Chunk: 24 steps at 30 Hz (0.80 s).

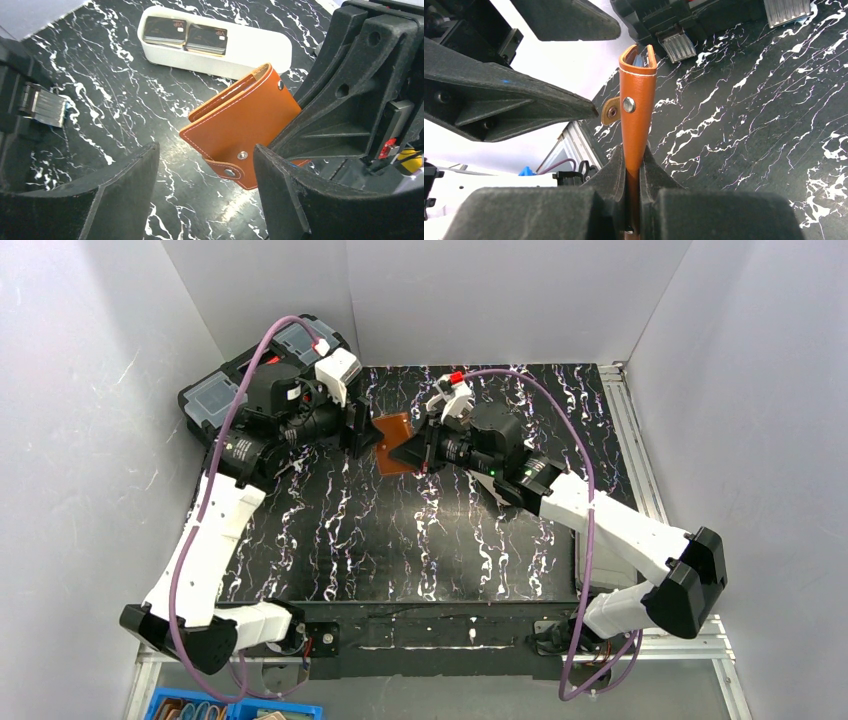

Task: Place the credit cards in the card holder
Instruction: Open the card holder.

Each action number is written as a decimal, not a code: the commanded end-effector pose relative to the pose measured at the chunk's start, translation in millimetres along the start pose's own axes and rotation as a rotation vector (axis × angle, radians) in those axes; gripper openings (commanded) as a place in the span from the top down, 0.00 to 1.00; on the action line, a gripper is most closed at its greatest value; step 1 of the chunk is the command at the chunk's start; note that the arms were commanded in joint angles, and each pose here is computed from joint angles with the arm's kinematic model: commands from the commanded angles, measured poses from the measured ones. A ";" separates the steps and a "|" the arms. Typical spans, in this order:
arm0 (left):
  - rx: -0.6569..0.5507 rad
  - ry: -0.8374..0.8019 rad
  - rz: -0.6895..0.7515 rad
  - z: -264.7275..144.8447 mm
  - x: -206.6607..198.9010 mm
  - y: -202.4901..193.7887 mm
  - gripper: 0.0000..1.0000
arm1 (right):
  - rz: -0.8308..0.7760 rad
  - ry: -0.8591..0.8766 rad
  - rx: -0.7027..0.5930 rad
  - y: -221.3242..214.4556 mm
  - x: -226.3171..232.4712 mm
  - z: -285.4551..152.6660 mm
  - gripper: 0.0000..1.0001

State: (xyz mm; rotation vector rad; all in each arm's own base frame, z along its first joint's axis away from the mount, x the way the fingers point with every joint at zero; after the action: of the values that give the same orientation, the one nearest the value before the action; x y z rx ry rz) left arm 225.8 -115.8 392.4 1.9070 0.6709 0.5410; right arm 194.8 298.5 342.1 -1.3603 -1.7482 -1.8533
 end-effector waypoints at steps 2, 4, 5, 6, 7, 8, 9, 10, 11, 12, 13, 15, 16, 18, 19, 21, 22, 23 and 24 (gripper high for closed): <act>0.012 -0.067 -0.062 -2.6 -7.6 -0.9 0.31 | -0.076 0.078 -0.080 17.2 28.6 -8.3 0.99; 0.026 -0.057 -0.047 -1.0 -6.3 -5.5 0.31 | -0.083 0.077 -0.081 16.6 29.3 -8.0 0.99; 0.034 -0.052 -0.039 -0.3 -5.5 -7.4 0.32 | -0.086 0.076 -0.085 16.9 30.1 -8.4 0.99; 0.037 -0.055 -0.032 -0.1 -5.5 -8.3 0.32 | -0.086 0.073 -0.087 16.8 29.9 -8.3 0.99; 0.037 -0.065 -0.020 -0.8 -6.2 -9.4 0.33 | -0.088 0.069 -0.088 16.8 29.4 -8.2 0.99; 0.035 -0.071 -0.008 -2.0 -6.9 -10.1 0.33 | -0.090 0.067 -0.090 16.9 29.7 -8.5 0.99; 0.033 -0.074 0.004 -3.5 -7.4 -10.9 0.34 | -0.093 0.062 -0.095 17.3 29.1 -9.0 0.99; 0.036 -0.074 0.013 -4.8 -7.9 -12.0 0.34 | -0.096 0.057 -0.101 17.8 28.9 -9.5 0.99; 0.041 -0.077 0.022 -6.4 -8.6 -12.9 0.34 | -0.099 0.055 -0.106 18.4 28.8 -9.8 0.99; 0.051 -0.078 0.025 -7.2 -8.8 -14.4 0.34 | -0.102 0.054 -0.109 18.8 29.0 -9.8 0.99; 0.058 -0.085 0.028 -8.1 -9.5 -15.6 0.35 | -0.104 0.054 -0.112 19.3 29.4 -9.9 0.99; 0.075 -0.098 0.032 -10.0 -11.1 -18.5 0.35 | -0.108 0.055 -0.117 20.6 30.0 -10.1 0.99; 0.085 -0.100 0.033 -11.1 -11.8 -20.5 0.35 | -0.109 0.058 -0.119 20.8 30.7 -10.3 0.99; 0.092 -0.096 0.043 -12.6 -11.9 -22.4 0.36 | -0.110 0.064 -0.116 20.5 31.1 -10.5 0.99; 0.095 -0.093 0.048 -12.8 -11.9 -23.2 0.36 | -0.111 0.070 -0.114 20.4 32.0 -11.0 0.99; 0.102 -0.100 0.049 -12.7 -12.3 -25.1 0.36 | -0.110 0.076 -0.113 20.8 33.0 -10.9 0.99; 0.105 -0.107 0.048 -12.0 -12.6 -26.1 0.36 | -0.109 0.075 -0.114 21.1 33.2 -11.0 0.99; 0.107 -0.109 0.047 -11.7 -12.8 -26.8 0.37 | -0.111 0.075 -0.114 21.6 33.7 -11.2 0.99; 0.110 -0.106 0.047 -11.3 -12.5 -27.6 0.37 | -0.112 0.075 -0.113 21.7 33.9 -11.3 0.99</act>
State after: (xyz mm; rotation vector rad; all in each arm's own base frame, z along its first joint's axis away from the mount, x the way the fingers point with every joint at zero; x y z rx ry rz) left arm 212.2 -110.3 373.4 2.0253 0.6234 0.4608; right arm 192.0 301.3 340.5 -1.3541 -1.8162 -1.8922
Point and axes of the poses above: each gripper's point midway between its finger pads, its own z axis out along the fingers, its own x axis along the line the jaws close on, y = z × x, the point moved 10 cm from there along -z, back along the fingers, and after that the axes turned 11 degrees about z, right-handed, at the moved point
